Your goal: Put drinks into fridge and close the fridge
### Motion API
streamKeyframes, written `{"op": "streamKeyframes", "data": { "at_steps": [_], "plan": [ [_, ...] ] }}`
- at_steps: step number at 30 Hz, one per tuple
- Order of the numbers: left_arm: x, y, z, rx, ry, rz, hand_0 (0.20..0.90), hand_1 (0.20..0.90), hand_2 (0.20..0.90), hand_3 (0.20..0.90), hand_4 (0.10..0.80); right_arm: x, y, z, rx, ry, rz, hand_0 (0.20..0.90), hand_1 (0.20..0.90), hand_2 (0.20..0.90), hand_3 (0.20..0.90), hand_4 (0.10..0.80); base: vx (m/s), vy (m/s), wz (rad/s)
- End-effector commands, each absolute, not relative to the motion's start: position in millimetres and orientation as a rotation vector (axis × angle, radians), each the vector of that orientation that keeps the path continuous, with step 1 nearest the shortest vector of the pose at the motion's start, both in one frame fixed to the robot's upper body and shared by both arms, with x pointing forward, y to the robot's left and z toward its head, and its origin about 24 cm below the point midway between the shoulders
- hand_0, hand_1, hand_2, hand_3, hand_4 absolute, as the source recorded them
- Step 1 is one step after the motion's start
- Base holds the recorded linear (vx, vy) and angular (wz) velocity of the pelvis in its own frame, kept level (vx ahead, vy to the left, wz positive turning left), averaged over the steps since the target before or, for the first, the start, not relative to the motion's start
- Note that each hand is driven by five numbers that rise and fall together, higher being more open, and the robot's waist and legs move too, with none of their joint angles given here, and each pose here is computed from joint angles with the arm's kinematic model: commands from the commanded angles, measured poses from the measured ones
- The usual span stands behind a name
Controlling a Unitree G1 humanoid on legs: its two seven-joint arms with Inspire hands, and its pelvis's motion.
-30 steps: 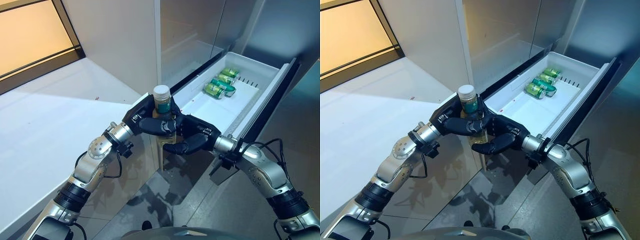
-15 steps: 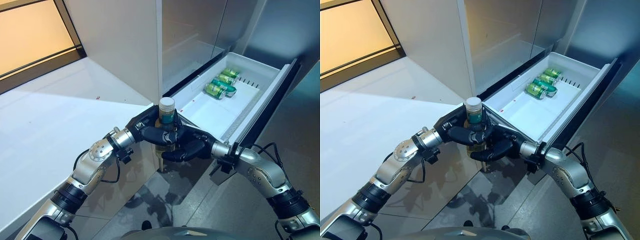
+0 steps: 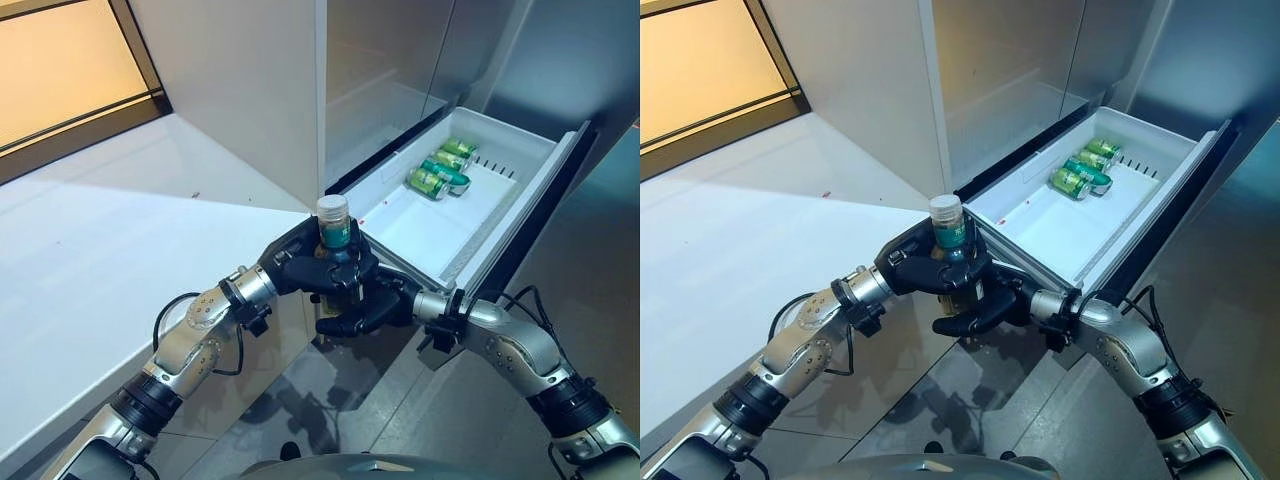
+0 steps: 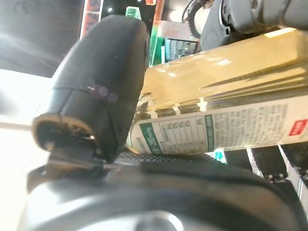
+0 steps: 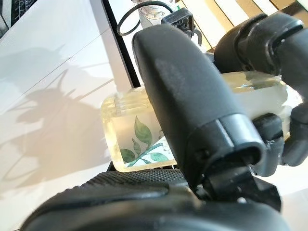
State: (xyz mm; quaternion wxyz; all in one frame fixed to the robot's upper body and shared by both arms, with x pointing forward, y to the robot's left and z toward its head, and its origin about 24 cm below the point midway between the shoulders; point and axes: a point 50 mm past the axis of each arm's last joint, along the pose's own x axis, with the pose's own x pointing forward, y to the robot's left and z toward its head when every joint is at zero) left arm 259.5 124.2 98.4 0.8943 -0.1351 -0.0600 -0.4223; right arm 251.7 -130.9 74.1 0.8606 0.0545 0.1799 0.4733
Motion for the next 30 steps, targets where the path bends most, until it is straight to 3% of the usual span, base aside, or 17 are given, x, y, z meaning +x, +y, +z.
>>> {"op": "streamKeyframes", "data": {
  "at_steps": [1, 2, 3, 16, 19, 30],
  "plan": [
    [257, 69, 178, -0.693, -0.54, -1.061, 0.3, 0.3, 0.3, 0.2, 0.1, 248, -68, 121, 0.182, 0.148, 1.301, 0.582, 0.582, 0.582, 0.529, 0.429, 0.0, 0.0, 0.0],
    [257, 68, 178, -0.692, -0.54, -1.059, 0.3, 0.3, 0.3, 0.2, 0.1, 247, -66, 121, 0.182, 0.15, 1.308, 0.38, 0.38, 0.38, 0.293, 0.193, 0.0, 0.0, 0.0],
    [256, 67, 178, -0.687, -0.542, -1.06, 0.3, 0.3, 0.3, 0.2, 0.1, 246, -64, 120, 0.183, 0.155, 1.314, 0.3, 0.3, 0.3, 0.2, 0.1, 0.0, 0.0, 0.0],
    [253, 54, 169, -0.531, -0.511, -1.103, 0.3, 0.3, 0.3, 0.2, 0.1, 251, -58, 129, 0.237, 0.087, 1.239, 0.3, 0.3, 0.3, 0.2, 0.1, 0.0, 0.0, 0.0],
    [252, 55, 169, -0.426, -0.54, -1.119, 0.9, 0.9, 0.9, 0.9, 0.8, 258, -64, 132, 0.209, 0.065, 1.166, 0.3, 0.3, 0.3, 0.2, 0.1, 0.0, 0.0, 0.0],
    [263, 74, 164, -0.343, -0.542, -0.956, 0.9, 0.9, 0.9, 0.9, 0.8, 309, -123, 179, -0.077, -0.154, 0.657, 0.3, 0.3, 0.3, 0.2, 0.1, 0.003, -0.008, 0.0]
  ]
}}
